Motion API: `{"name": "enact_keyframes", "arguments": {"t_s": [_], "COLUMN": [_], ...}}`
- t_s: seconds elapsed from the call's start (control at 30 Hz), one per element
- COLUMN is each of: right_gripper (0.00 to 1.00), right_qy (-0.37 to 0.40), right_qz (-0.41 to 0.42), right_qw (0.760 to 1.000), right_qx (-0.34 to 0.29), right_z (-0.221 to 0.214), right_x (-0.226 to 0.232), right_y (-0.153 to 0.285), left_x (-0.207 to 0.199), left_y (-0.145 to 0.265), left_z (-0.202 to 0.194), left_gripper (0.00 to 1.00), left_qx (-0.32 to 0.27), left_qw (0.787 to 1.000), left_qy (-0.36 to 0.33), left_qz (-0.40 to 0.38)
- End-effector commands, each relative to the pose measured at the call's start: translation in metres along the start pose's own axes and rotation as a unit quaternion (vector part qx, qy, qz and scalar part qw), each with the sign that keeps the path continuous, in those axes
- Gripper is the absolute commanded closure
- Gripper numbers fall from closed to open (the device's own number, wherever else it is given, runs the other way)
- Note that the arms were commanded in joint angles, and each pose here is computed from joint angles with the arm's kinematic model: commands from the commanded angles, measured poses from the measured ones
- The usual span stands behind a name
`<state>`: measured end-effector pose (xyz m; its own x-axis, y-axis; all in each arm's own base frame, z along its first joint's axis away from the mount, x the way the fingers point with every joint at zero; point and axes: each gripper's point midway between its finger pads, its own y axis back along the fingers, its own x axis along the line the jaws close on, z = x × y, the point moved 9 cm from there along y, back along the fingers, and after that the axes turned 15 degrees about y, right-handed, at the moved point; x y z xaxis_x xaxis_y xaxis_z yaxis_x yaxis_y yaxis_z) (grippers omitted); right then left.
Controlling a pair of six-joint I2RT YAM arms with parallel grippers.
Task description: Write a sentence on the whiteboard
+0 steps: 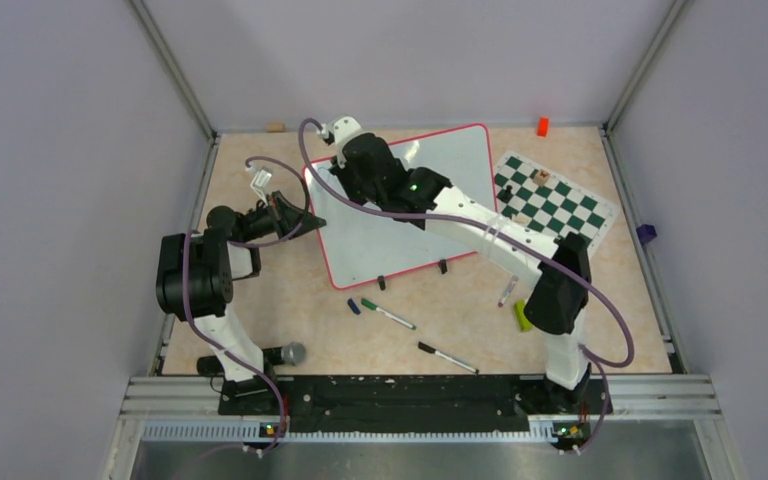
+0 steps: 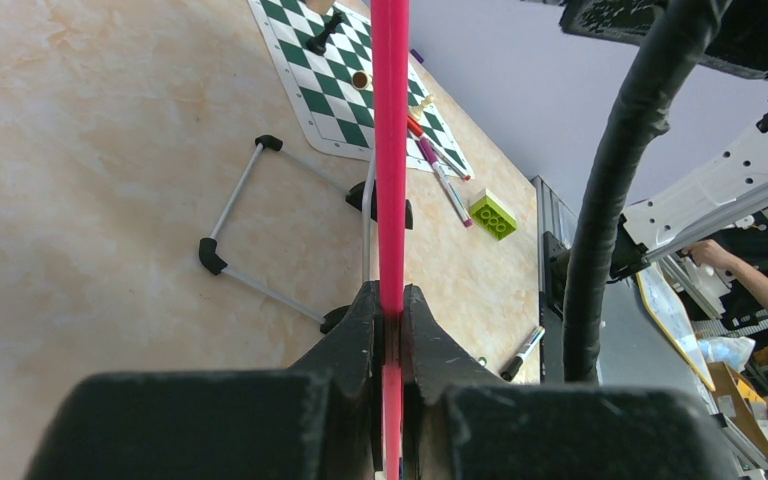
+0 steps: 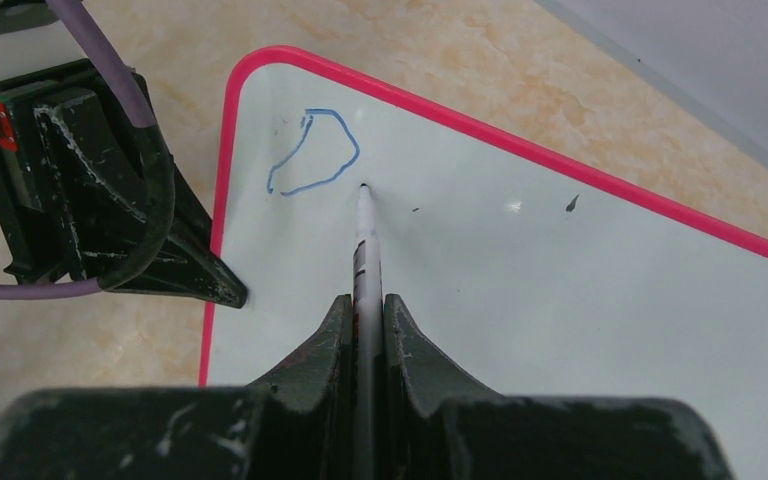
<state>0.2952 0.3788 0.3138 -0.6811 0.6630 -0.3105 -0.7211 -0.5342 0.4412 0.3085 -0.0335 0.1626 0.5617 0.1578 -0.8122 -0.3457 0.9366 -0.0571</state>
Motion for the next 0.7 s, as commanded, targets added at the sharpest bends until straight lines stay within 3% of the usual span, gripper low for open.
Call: {"name": "enact_keyframes", "arguments": {"t_s": [0.0,0.67], "right_gripper": [1.00,1.00], "right_qy": [-0.002,0.026], "right_qz": [-0.017,-0.054], "right_qw": [1.000,0.998], "right_qx": [-0.020,0.027], "right_z": [0.0156,0.0058], "right_x": [-0.0074,-0.0116], "right_y": [0.0001,-0.0097], "left_x": [-0.0118,-0.0122], "left_y": [-0.0019,-0.0023], "left_z": [0.0102,0.0101], "left_gripper": [1.00,1.00], "left_qx": [0.003,0.004], "left_qw": [0.997,0.996], "left_qy": [-0.082,-0.082], "left_qz": [-0.015,-0.016]}}
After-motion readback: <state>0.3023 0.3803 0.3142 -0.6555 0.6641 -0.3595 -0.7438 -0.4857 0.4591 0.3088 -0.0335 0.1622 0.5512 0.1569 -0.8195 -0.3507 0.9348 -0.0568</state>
